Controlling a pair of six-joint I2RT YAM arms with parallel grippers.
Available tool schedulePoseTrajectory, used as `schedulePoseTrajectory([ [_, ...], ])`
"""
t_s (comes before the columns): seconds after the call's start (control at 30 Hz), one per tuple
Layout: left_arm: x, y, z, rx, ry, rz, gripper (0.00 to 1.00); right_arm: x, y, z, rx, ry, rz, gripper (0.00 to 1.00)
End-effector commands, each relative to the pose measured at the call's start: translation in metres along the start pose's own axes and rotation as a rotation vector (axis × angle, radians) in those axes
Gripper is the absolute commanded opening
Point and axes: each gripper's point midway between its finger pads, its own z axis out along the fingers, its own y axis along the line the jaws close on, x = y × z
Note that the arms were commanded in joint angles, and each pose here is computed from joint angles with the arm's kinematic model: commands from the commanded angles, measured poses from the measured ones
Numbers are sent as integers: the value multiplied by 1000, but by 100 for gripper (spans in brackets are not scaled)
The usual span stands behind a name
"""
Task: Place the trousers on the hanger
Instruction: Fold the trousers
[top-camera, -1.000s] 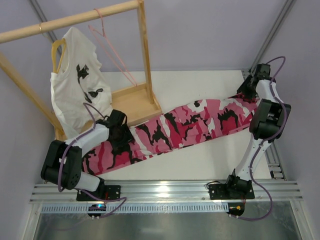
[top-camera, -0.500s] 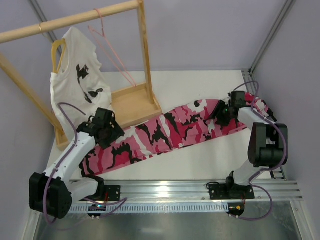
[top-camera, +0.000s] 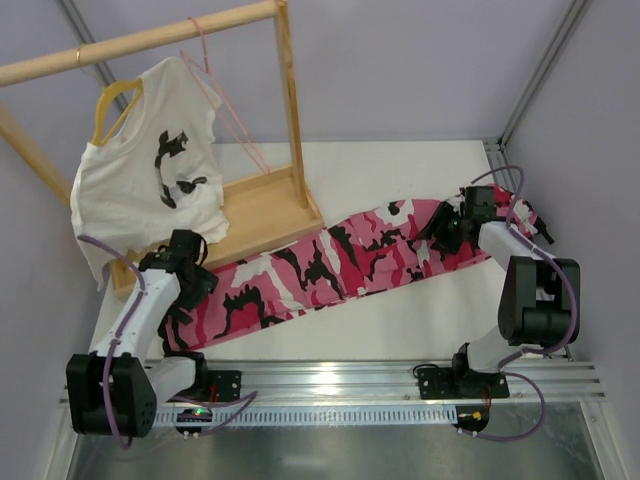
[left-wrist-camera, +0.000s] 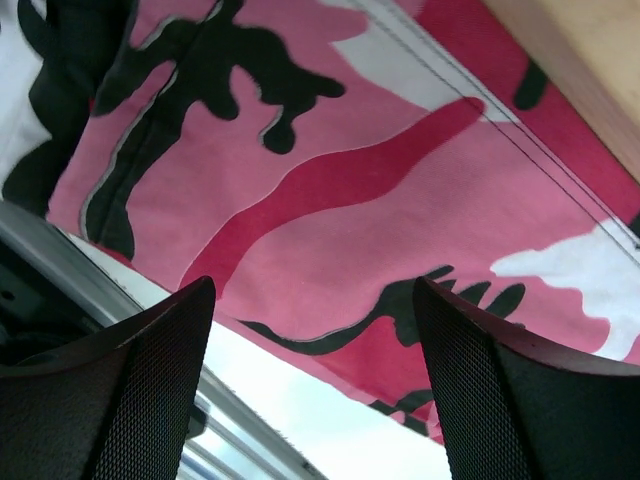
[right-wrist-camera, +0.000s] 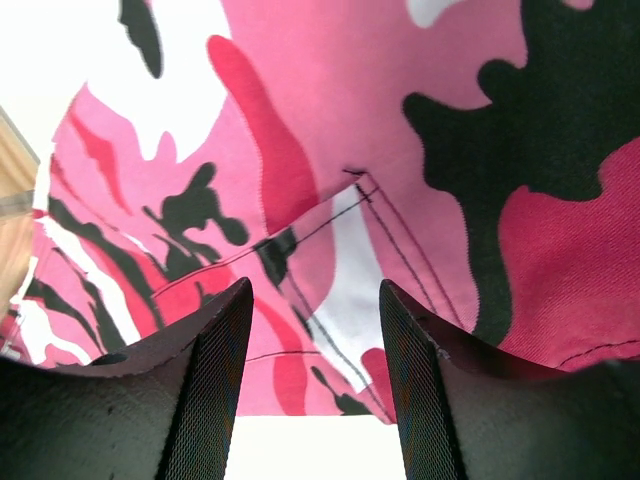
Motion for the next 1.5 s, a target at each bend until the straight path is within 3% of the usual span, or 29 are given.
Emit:
schedulePoseTrajectory([
  [0.0, 14, 13, 6, -44, 39, -194, 81, -16, 21, -17, -69, -68, -28, 57],
  [0.23, 34, 38, 34, -137, 85, -500, 77, -11, 25, -21, -96, -63, -32, 57],
  [0.43, 43, 60, 49, -209, 89, -627, 76, -11, 29, -23, -118, -67, -39, 57],
  [0.67, 41, 60, 56, -210, 70, -663, 71, -8, 30, -24, -133, -66, -42, 57],
  [0.77, 38, 56, 56, -183, 66, -663, 58, -8, 30, -23, -130, -66, -40, 57],
  [0.87, 35, 50, 55, -144, 64, -663, 35, -10, 29, -22, -126, -66, -39, 57],
  [0.9, 31, 45, 53, -110, 57, -655, 21, -10, 30, -22, -127, -67, -38, 57],
  [1.0, 25, 38, 46, -65, 52, -609, 0, -12, 31, -24, -127, -70, -36, 57],
  [1.27, -4, 34, -7, -56, -97, -314, 0, -20, 48, -30, -173, -58, -20, 59],
  [1.47, 15, -12, -26, 156, -147, -96, 1, -16, 59, -45, -215, -82, -34, 61],
])
